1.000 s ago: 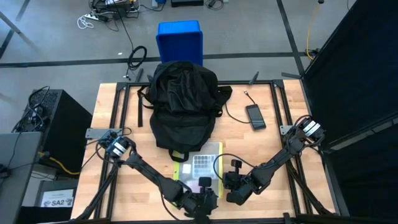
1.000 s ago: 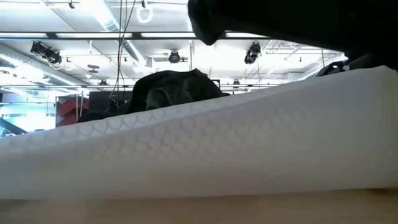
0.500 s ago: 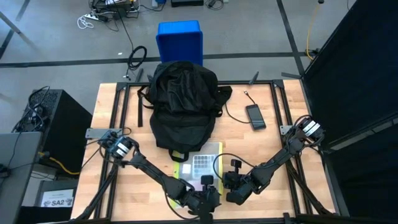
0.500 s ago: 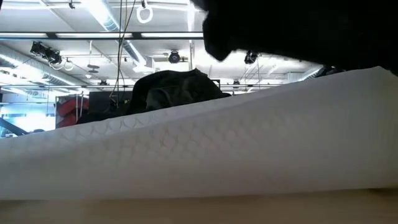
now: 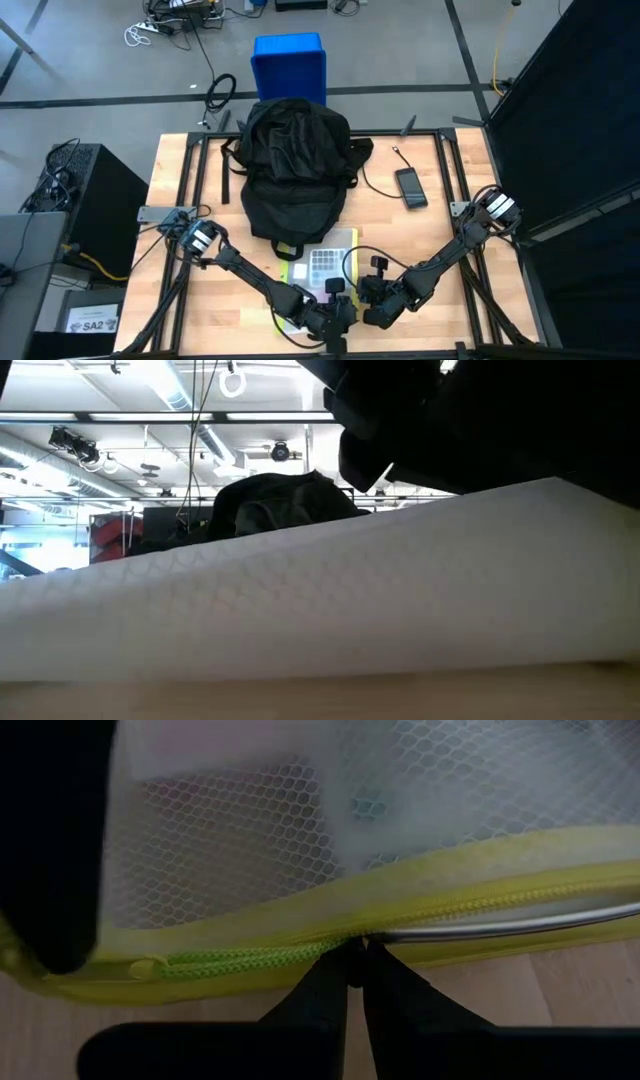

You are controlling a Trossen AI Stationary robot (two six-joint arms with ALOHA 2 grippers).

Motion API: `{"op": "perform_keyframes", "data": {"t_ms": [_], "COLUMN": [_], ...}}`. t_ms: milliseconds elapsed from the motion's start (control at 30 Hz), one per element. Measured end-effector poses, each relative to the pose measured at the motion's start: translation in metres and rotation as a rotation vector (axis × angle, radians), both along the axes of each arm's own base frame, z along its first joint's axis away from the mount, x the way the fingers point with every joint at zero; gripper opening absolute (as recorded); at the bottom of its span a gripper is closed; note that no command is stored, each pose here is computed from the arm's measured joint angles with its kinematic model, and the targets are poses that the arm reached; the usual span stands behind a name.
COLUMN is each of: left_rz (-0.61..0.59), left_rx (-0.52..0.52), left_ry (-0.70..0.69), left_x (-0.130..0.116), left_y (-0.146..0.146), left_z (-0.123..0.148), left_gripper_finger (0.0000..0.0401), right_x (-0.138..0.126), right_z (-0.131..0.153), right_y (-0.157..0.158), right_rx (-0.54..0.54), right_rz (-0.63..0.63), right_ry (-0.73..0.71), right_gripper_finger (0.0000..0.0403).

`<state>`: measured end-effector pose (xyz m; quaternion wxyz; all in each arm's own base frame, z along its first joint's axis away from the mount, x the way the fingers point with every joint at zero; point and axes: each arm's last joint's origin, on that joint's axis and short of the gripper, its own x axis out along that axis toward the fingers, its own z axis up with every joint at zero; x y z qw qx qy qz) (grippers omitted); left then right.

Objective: Unpack backpack
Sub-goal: Close the yellow zipper pouch

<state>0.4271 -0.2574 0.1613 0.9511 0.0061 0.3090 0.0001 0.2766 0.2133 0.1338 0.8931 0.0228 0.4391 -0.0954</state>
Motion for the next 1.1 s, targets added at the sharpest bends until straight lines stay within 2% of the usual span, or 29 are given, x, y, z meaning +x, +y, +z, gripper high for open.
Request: {"op": "perform_keyframes", "data": {"t_ms": [100,167,600,1100], "left_rz": [-0.008,-0.015,-0.036,-0.047], "left_rx": [0.011,0.016,0.096,0.083], "left_ry": [0.027,0.032,0.028,0.069], "left_x": [-0.001,-0.002,-0.017,-0.027], "left_y": [0.001,0.001,-0.014,-0.022], "left_z": [-0.002,-0.002,0.006,0.006], "left_gripper_finger": [0.0027,0.0009,0.0001,0.0], "right_x": [0.0,0.0,-0.007,-0.007], "right_z": [0.0,0.0,-0.003,-0.004], "right_y": [0.0,0.0,-0.004,-0.007], "right_rx": [0.004,0.006,-0.008,0.049], "right_rz": [0.002,0.003,-0.033,-0.059], "right_ry": [0.003,0.005,0.097,0.138], "right_gripper_finger": [0.0,0.0,0.0,0.0]}}
